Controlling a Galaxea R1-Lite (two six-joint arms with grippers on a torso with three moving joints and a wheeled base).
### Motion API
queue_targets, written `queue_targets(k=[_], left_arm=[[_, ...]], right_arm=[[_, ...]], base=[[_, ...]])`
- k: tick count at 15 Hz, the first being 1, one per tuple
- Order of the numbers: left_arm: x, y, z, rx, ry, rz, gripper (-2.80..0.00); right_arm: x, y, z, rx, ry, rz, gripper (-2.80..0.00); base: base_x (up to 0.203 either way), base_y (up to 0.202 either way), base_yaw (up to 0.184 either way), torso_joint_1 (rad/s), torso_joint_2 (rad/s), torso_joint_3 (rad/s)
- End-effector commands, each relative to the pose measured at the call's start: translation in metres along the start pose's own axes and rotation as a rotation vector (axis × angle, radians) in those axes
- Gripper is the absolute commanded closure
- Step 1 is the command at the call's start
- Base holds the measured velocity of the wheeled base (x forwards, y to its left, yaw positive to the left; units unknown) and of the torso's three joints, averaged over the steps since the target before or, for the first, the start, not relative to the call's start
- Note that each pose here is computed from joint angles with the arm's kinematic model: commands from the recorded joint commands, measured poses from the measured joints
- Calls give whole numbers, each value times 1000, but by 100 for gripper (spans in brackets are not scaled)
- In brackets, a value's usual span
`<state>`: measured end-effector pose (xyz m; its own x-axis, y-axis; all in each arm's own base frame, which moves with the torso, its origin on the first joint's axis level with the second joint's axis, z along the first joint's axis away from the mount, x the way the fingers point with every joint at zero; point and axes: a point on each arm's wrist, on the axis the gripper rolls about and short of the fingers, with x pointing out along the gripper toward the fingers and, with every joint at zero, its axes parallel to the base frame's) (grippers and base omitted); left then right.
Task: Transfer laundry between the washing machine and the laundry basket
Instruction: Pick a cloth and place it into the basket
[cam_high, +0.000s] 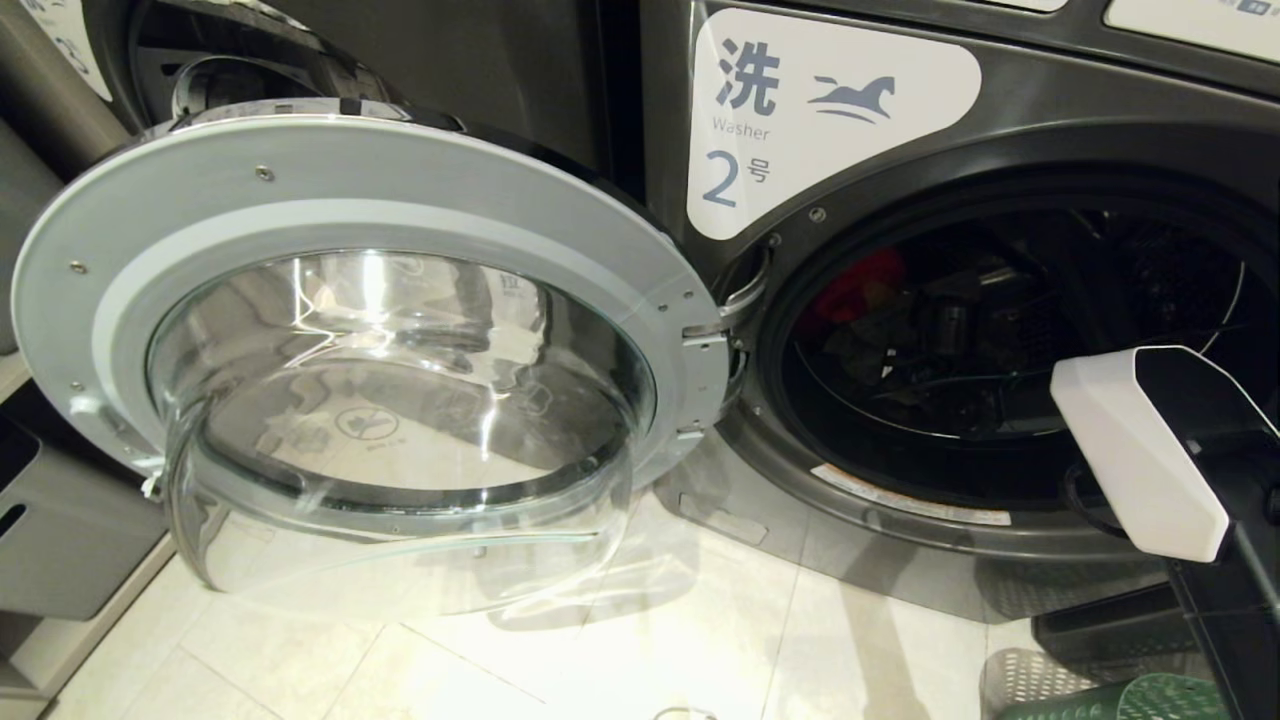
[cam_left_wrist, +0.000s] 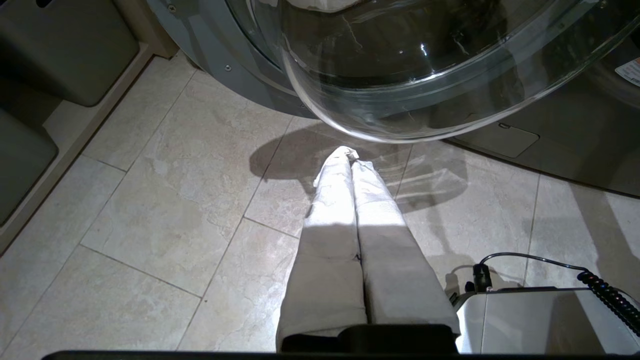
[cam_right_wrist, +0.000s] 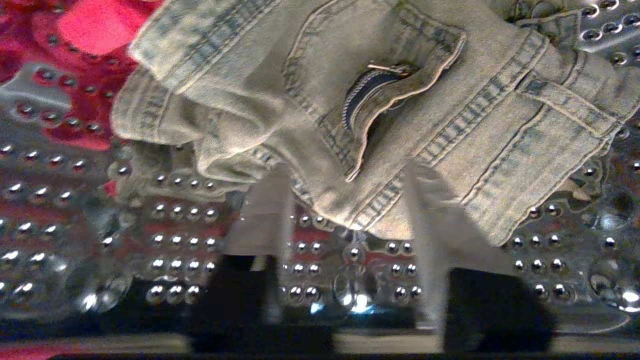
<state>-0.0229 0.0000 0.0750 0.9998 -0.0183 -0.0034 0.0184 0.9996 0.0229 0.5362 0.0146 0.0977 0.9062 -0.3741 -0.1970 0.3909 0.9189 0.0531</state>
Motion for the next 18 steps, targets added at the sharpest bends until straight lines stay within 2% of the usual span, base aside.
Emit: queue_targets(k=[1,4,9,12,15,17,18], left_arm=[[0,0,0,0,1,0,0],[0,0,0,0,1,0,0],[0,0,0,0,1,0,0],[0,0,0,0,1,0,0],[0,0,0,0,1,0,0],[0,0,0,0,1,0,0],[0,0,0,0,1,0,0]], right_arm=[[4,-7,1,13,-8,-17,0],[8,-21,6,54,-12,-74,0],[-5,-32,27,39,55,-116,0],[-7,-34,18,6,137,-164,0],[-11,-37,6,27,245,-206,0],[-10,-39,1,52,273,-231,0],[-10,-38,0,52,272,-228,-176]], base=[[0,0,0,0,0,0],[0,0,0,0,0,0],[0,0,0,0,0,0],[0,0,0,0,0,0],[0,0,0,0,0,0],[0,0,0,0,0,0],[0,0,0,0,0,0]])
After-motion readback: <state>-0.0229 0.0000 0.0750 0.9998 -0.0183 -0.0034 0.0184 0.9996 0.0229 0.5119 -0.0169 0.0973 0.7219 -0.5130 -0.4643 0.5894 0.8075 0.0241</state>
